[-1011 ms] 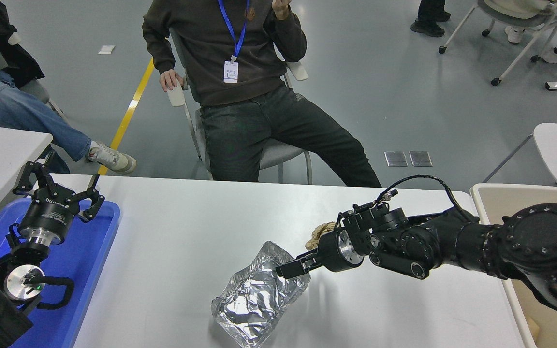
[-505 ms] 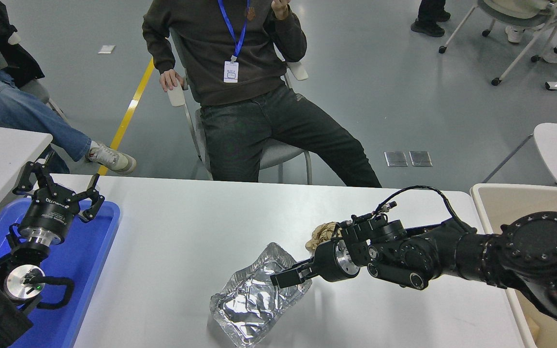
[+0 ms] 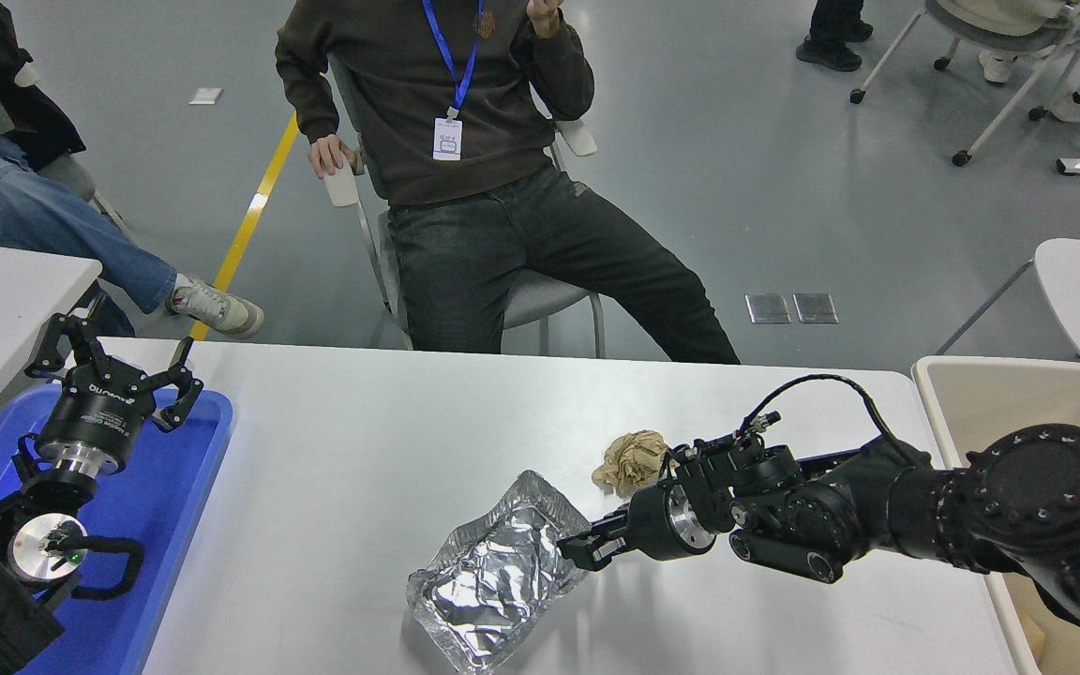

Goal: Clean the table surface

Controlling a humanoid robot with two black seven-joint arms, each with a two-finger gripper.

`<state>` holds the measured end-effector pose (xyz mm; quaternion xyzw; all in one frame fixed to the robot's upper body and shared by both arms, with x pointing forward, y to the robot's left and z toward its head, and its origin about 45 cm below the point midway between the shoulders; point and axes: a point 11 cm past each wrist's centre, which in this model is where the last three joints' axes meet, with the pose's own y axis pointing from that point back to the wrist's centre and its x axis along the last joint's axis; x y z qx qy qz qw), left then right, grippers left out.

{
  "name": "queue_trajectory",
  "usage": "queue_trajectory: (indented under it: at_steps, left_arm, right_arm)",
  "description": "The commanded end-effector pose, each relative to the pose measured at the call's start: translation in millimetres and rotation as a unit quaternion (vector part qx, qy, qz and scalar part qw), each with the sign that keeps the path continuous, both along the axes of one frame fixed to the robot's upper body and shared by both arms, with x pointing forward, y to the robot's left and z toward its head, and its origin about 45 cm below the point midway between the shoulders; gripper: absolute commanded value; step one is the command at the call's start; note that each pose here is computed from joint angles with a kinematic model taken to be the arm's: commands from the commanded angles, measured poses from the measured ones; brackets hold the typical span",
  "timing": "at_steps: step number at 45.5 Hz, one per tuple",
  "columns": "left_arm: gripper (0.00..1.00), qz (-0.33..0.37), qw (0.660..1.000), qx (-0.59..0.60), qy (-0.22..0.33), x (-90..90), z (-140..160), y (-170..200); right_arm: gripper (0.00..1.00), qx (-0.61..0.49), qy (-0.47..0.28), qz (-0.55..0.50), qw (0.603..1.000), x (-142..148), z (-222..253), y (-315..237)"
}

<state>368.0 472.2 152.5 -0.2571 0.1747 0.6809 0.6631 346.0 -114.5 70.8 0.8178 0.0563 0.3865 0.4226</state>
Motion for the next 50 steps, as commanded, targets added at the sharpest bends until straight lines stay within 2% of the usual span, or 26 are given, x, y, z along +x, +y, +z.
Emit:
queue_trajectory:
  at_steps: [1,27,42,50]
  left_arm:
    - [1.0,0.0,1.0,0.0,-0.001,0.0,0.1,-0.1]
    - [1.0,0.001,1.0,0.0,0.0,-0.1,0.1,0.4]
    - [1.0,0.0,1.0,0.0,0.0,-0.1,-0.1,0.3]
    - [1.0,0.0,1.0,0.0,-0.001,0.0,0.1,-0.1]
  right_arm:
    - [0.0,-0.015,-0.012,-0.001,1.0,5.5,-2.8,-9.7]
    - [0.0,0.018,-0.014,-0.002,1.0,12.4,11.9,2.3]
    - [0.0,0.1,-0.039,0.007,0.994,37.3,72.1,45.5]
    - [0.0,0.141,-0.064,-0.005,0.988,60.8,116.7,60.0]
